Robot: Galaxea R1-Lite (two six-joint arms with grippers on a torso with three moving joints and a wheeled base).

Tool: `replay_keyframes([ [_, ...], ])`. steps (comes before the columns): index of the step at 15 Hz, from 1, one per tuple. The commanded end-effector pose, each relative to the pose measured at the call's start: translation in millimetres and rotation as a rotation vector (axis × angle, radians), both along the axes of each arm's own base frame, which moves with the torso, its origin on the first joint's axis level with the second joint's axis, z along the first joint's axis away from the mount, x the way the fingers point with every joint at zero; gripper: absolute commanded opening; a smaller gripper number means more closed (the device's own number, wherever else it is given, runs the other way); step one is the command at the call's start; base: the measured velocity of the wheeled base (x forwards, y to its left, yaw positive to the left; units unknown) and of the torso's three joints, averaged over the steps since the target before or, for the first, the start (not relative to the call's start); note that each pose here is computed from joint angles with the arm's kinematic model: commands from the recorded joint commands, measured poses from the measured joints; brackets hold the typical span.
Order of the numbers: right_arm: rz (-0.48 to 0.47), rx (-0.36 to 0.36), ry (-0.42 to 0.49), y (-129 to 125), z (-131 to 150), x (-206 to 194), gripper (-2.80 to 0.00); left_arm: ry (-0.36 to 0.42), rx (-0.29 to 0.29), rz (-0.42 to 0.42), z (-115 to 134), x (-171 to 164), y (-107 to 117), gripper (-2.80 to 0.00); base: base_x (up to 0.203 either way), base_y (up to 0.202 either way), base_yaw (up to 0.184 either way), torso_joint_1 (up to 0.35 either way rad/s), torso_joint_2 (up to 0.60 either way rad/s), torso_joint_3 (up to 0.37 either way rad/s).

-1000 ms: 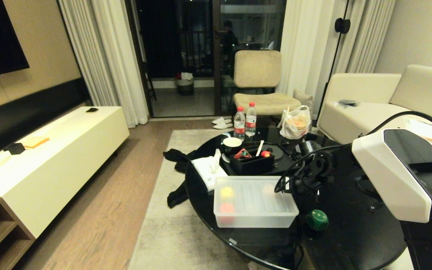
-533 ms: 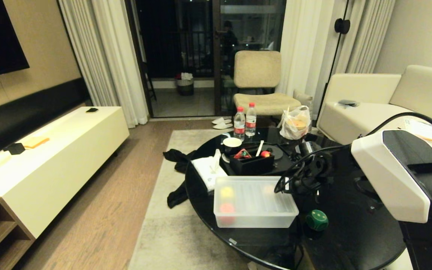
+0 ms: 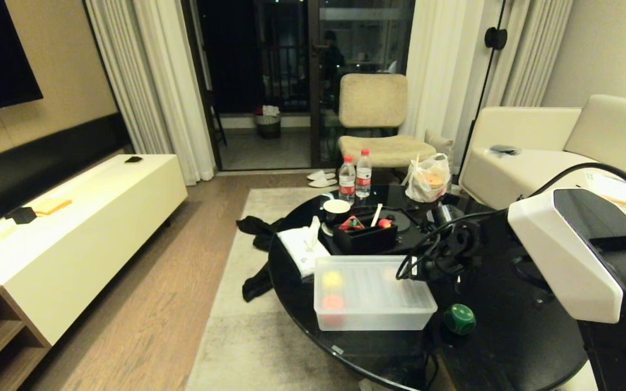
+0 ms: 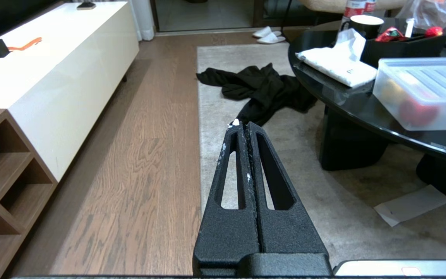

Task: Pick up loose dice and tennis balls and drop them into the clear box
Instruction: Open the lid

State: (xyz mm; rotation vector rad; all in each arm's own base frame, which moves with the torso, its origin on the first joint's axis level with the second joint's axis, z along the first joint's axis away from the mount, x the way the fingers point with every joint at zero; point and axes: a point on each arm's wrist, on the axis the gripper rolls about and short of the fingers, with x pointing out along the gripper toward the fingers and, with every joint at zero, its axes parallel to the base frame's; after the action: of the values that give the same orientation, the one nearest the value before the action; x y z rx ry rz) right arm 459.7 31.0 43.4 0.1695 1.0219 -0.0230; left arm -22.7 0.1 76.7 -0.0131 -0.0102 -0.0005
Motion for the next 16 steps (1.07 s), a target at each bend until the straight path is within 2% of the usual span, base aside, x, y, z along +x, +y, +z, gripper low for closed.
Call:
replay_keyframes([
  [1,-0.003,0.0,0.006,-0.1,-1.9,0.1,-2.8,0.003,-0.001,0.0,-0.5,0.1,0.0,-2.8,0.0,0.0,0.0,0.0,0.0,0.0],
  [16,-0.006,0.003,-0.015,-0.2,8.1,-0.8,-2.8,0.004,-0.001,-0.003,-0.7,0.1,0.1,-2.8,0.0,0.0,0.0,0.0,0.0,0.0],
])
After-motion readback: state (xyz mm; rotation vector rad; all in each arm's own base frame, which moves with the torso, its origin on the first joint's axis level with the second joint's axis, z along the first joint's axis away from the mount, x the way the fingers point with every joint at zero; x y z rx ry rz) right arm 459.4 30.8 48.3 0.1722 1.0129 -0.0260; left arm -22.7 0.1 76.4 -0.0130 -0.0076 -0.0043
